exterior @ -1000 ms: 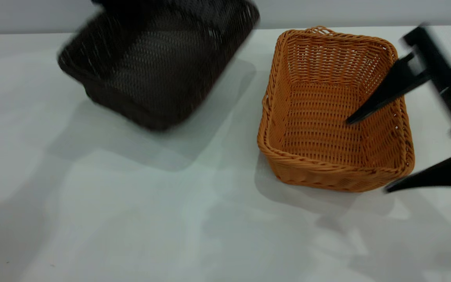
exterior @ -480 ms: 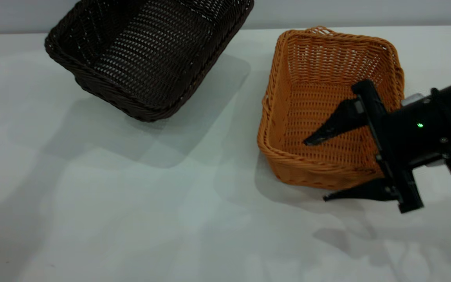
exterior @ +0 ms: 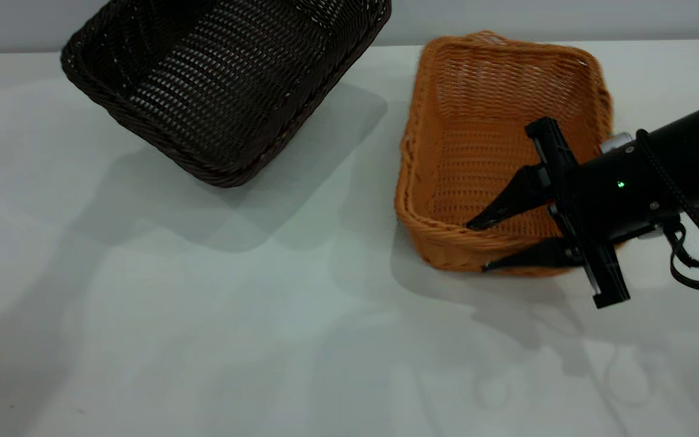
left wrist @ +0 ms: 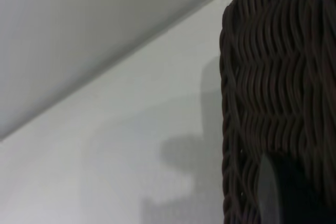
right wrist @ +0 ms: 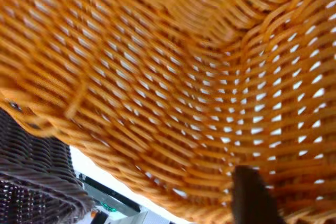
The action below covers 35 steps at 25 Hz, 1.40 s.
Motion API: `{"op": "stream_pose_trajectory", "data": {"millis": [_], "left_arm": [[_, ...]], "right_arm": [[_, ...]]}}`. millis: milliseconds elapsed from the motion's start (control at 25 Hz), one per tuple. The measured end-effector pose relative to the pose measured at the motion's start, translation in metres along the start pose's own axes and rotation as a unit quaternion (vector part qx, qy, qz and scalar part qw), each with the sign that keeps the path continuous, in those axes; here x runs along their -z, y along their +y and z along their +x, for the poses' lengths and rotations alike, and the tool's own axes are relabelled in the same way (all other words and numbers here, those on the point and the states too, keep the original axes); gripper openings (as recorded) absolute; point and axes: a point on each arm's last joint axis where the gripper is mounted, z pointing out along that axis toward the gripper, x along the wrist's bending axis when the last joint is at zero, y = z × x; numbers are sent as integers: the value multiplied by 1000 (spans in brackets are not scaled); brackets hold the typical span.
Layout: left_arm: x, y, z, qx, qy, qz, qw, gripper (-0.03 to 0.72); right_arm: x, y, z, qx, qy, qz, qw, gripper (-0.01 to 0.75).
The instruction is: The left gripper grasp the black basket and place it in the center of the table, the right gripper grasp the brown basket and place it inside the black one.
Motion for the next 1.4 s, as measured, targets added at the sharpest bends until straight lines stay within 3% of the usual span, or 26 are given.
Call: {"op": "stream_pose_trajectory", "data": {"millis": [80,160,320,480,680,840,1000,1120,1280,1400], "left_arm": [[1,1,0,-8,0,-1,1000,78],[3,2,2,-18,4,-4,1000,78],[12,8,4,-35,11,-12,999,78],[21,14,4,-45,11,-16,999,78],[26,14,-19,-109,-34,27,993,78],[29,17,-73,-233,-119,60,963,78],[28,20,-128,-360,-195,37,912,78],[14,11,-152,-413,-233,32,880,78],[-5,-4,-170,-437,-264,27,860,78],[-16,-12,-181,-438,-279,28,854,86]], "right_arm": [[1,9,4,14,2,-24,1000,120],[5,17,8,26,12,-33,999,77],[22,41,12,57,29,-56,996,72],[65,83,17,61,73,-123,988,72],[142,117,29,67,172,-192,964,70],[175,116,37,112,226,-186,950,70],[183,109,38,153,246,-151,945,70],[185,108,35,166,246,-138,945,70],[185,107,36,170,249,-134,944,70],[184,105,36,175,249,-127,944,70]]}}
